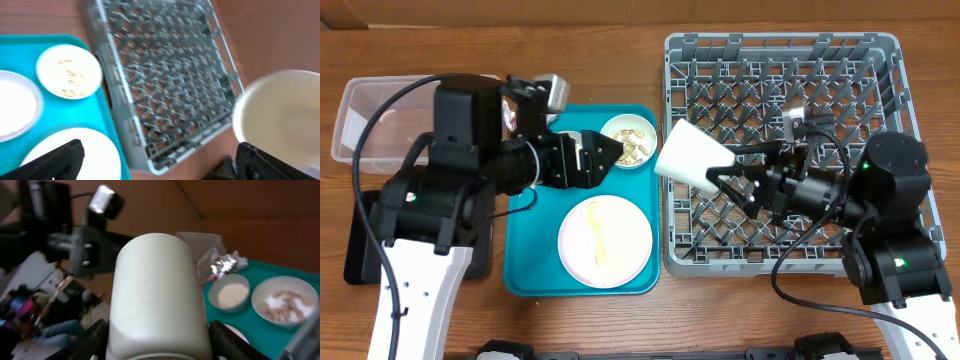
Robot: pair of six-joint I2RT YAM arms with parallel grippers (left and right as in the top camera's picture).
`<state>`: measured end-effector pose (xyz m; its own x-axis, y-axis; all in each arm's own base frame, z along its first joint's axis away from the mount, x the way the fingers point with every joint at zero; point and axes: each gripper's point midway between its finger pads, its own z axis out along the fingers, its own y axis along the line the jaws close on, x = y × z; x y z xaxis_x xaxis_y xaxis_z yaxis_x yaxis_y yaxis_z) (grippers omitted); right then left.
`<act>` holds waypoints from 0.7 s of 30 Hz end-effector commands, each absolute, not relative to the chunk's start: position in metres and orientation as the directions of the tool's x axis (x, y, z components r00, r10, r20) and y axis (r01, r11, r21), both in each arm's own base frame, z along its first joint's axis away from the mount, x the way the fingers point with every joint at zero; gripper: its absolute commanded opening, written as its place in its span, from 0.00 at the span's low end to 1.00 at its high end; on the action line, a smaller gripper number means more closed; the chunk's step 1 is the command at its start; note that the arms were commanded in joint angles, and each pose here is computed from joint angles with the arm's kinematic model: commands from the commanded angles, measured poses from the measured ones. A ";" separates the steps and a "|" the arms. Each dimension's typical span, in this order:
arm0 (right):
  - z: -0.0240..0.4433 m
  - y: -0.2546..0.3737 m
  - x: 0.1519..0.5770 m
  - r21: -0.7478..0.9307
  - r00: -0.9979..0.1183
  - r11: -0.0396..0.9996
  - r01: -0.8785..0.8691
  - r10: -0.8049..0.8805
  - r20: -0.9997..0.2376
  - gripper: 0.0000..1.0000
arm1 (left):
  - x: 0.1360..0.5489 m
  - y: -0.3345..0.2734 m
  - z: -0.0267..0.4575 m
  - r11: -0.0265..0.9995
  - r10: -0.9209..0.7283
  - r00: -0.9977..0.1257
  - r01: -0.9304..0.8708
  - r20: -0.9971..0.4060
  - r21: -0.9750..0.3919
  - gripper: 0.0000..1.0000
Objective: Sort waste into correct bins and load items into the dishwasher rack
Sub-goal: 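Carry the cup with the right gripper and set it in the rack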
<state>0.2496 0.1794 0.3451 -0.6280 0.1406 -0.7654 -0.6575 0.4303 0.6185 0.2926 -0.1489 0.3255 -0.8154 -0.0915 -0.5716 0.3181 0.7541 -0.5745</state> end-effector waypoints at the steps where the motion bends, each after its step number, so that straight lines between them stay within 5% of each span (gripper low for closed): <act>1: 0.332 0.156 0.277 0.588 -0.608 0.623 -0.517 0.216 -0.764 0.48 | 0.292 -0.131 0.338 0.802 -0.106 -0.763 0.314 -0.638 -0.509 1.00; 10: 0.284 0.071 0.277 0.387 -0.674 0.921 -0.030 0.268 -0.689 0.45 | 0.285 -0.117 0.331 0.848 -0.110 -0.770 0.257 -0.629 -0.463 1.00; 21: 0.267 0.009 0.231 0.116 -0.783 0.955 0.271 0.289 -0.550 0.47 | 0.280 -0.104 0.318 0.889 -0.101 -0.793 0.199 -0.601 -0.413 1.00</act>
<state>0.2256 0.0291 0.2724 -0.7875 0.2704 -0.5538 0.1830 0.9607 0.2088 0.2796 -0.1094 0.3123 -0.8151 -0.1251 -0.5656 0.1789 0.8743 -0.4512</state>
